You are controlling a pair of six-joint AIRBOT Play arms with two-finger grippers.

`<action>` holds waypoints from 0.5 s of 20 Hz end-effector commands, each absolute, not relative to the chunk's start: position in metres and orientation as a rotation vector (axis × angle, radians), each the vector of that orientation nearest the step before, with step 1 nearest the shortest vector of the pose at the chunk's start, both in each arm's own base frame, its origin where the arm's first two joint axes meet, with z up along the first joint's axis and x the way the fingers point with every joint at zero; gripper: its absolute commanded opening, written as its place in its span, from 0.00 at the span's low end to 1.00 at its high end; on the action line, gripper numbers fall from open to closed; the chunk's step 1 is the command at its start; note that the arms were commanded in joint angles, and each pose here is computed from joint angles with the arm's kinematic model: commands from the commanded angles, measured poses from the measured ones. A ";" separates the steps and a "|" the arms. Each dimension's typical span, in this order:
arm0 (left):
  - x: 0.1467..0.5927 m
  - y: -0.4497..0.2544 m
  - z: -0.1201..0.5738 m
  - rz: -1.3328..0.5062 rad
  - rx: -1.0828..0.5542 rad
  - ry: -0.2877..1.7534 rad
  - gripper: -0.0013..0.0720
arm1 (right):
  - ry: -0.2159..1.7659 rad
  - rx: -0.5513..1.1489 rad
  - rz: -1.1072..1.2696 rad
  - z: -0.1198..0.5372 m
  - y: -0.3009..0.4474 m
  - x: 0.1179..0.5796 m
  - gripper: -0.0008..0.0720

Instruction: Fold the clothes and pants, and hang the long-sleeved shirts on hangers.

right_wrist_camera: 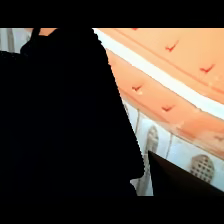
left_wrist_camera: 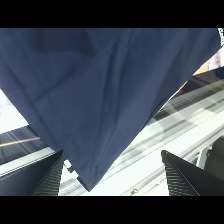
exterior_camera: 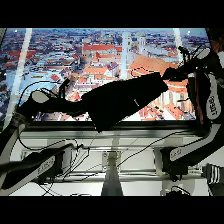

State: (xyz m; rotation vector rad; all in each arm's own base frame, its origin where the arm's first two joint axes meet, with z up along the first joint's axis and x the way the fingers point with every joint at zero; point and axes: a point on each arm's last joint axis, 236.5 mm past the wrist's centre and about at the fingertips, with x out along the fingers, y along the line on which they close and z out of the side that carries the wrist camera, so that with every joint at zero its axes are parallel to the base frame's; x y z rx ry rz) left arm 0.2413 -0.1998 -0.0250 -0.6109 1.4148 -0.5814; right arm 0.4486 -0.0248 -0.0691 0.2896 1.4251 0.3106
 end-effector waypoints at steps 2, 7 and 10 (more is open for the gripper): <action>0.243 -0.196 -0.027 -0.570 -0.611 1.416 0.96 | 1.443 0.402 0.377 -0.097 -0.018 0.459 0.85; 0.260 -0.192 -0.028 -0.528 -0.613 1.349 0.96 | 1.538 0.447 0.429 -0.118 0.003 0.443 0.85; 0.262 -0.191 -0.028 -0.525 -0.613 1.344 0.96 | 1.604 0.556 0.564 -0.115 0.045 0.429 0.85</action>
